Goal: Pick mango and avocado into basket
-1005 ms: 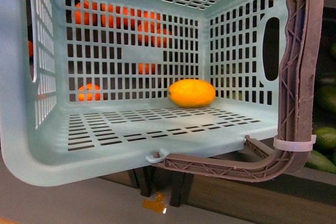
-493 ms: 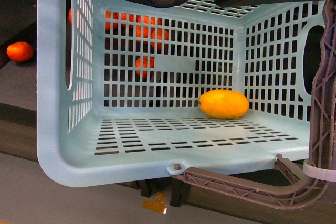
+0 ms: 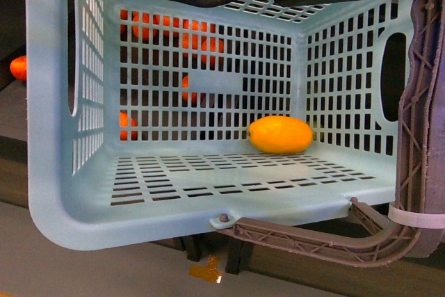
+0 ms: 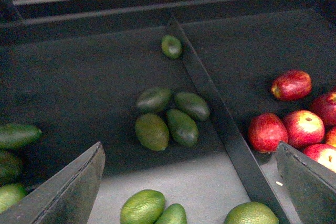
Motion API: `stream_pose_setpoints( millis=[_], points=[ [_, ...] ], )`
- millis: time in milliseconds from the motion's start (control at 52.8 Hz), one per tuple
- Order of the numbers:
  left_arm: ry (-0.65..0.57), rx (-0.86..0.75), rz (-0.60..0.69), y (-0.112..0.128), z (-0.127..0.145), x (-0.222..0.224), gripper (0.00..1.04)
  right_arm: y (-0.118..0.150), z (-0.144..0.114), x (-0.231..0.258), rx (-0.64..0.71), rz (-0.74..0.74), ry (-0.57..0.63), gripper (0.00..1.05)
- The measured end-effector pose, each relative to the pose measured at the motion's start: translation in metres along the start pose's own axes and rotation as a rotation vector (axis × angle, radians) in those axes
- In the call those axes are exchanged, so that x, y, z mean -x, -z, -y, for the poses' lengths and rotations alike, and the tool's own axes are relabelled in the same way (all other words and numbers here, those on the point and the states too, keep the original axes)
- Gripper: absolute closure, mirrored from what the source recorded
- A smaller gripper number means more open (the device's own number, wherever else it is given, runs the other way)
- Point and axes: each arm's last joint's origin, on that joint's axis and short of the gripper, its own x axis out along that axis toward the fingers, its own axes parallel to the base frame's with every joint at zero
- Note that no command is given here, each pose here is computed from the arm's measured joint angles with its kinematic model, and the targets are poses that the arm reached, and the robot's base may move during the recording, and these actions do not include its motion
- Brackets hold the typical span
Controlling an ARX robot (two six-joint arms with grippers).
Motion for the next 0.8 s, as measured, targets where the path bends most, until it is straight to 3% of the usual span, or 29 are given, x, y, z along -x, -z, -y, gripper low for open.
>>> stream_pose_setpoints(
  millis=[227,379,682,796],
  points=[
    [0.002,-0.001,0.000,0.000,0.000,0.000,0.91,0.062,0.014,-0.078,0.099,-0.185,-0.048,0.08],
    [0.000,-0.001,0.000,0.000,0.000,0.000,0.91,0.087,0.012,-0.107,0.104,-0.253,-0.112,0.08],
    [0.001,-0.001,0.000,0.000,0.000,0.000,0.91,0.136,-0.029,-0.151,0.258,-0.408,-0.418,0.08],
    [0.002,0.000,-0.001,0.000,0.000,0.000,0.91,0.151,-0.031,-0.162,0.312,-0.441,-0.444,0.08]
  ],
)
